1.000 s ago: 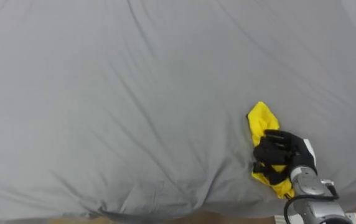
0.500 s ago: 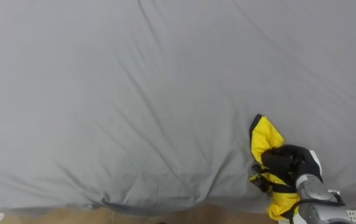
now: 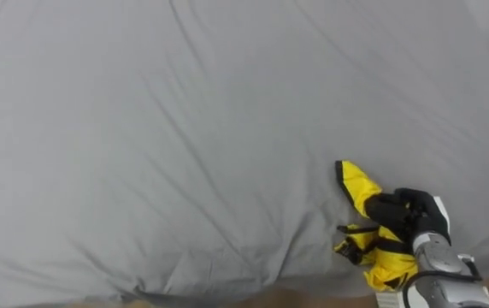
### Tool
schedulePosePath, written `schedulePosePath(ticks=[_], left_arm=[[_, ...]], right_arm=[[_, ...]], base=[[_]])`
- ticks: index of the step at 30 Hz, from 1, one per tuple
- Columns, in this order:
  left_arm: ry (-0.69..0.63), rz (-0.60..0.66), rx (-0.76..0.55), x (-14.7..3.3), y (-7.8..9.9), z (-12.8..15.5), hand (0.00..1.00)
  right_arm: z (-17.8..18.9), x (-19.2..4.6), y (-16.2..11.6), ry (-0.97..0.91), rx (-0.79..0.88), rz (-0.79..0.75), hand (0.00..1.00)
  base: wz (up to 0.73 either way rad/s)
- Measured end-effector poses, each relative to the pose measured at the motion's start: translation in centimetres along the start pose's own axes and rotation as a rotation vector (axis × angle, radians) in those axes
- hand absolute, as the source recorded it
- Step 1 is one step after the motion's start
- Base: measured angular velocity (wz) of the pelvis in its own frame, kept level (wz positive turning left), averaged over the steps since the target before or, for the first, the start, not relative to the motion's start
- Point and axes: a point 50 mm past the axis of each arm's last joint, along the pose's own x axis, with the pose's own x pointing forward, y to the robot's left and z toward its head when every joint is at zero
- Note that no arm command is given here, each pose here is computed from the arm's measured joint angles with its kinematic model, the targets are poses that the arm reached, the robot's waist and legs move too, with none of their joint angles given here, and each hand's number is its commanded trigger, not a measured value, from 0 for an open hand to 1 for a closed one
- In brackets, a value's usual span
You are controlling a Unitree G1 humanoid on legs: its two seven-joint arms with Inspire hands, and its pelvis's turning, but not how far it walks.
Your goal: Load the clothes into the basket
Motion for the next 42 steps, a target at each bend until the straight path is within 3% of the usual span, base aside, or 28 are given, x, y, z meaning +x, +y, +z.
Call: schedulePosePath(ticks=[8, 13, 21, 33, 42], left_arm=[[0.013, 0.039, -0.064, -0.3, 0.6, -0.9, 0.00], [0.024, 0.057, -0.070, -0.5, 0.8, -1.5, 0.00], [0.053, 0.059, -0.072, -0.5, 0.7, -1.7, 0.00], [0.169, 0.079, -0.064, -0.8, 1.1, -3.3, 0.00], [0.167, 0.064, -0.099, -0.6, 0.6, -2.9, 0.00]], right_arm=[[1.2, -2.1, -0.8, -0.123, 0.082, 0.023, 1.00], [4.1, -3.0, -2.0, -0.246, 0.198, 0.009, 1.00], [5.2, -3.4, -4.4, -0.289, 0.264, -0.094, 1.00], [-0.8, -5.6, -7.1, -0.075, 0.238, -0.186, 1.00], [-4.0, -4.4, -8.4, 0.083, 0.317, -0.291, 1.00]], base=[[-0.09], [-0.16], [-0.28], [-0.29], [-0.16]])
